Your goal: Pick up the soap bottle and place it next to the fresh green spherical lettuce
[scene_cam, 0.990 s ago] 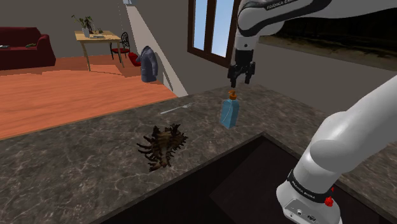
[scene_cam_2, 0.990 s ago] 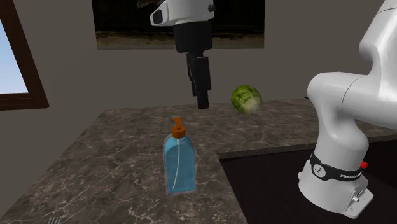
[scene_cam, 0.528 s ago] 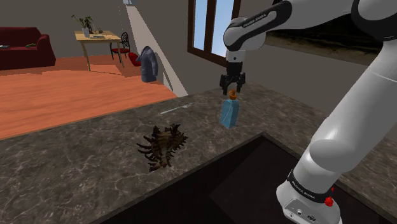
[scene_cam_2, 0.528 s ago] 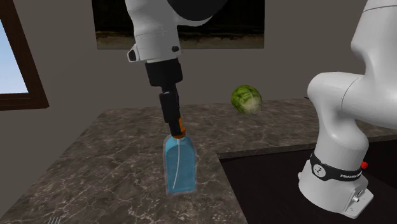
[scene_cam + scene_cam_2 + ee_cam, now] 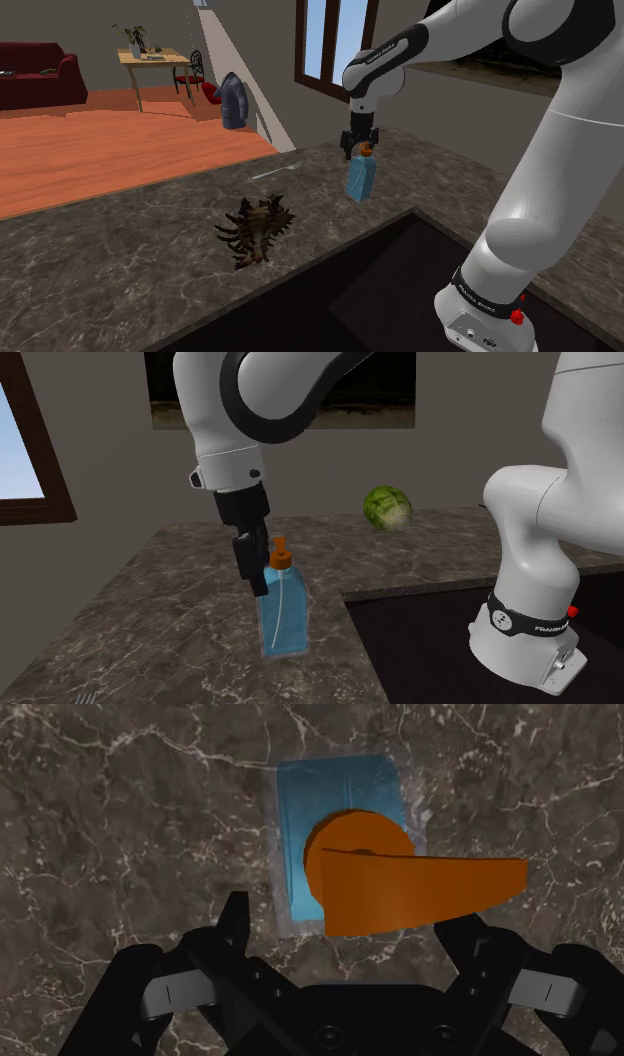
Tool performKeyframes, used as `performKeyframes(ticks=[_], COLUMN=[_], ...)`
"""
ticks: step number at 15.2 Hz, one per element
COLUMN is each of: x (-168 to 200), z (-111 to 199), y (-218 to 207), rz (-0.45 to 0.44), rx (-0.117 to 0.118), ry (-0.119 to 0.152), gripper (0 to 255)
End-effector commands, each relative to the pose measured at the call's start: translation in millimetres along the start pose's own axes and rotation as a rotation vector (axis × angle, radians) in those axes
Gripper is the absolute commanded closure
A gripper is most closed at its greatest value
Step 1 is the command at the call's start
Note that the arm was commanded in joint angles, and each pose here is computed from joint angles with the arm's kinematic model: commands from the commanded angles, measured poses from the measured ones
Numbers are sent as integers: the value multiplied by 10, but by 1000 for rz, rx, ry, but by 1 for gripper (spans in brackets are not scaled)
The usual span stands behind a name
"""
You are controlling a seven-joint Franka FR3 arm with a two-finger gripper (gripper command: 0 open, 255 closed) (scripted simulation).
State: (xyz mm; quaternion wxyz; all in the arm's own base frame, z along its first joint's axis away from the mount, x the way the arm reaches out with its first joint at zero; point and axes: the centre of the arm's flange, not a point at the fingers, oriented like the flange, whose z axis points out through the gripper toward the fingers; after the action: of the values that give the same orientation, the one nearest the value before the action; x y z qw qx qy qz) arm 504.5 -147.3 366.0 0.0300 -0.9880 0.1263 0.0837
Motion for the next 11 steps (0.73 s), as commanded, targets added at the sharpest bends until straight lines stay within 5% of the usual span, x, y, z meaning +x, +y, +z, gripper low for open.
performKeyframes(ticks=[1,10,11], x=[-11,-11,-11], z=[112,194,194], y=[1,1,1], rz=[0,0,0], rx=[0,0,0], ry=[0,0,0], gripper=[0,0,255])
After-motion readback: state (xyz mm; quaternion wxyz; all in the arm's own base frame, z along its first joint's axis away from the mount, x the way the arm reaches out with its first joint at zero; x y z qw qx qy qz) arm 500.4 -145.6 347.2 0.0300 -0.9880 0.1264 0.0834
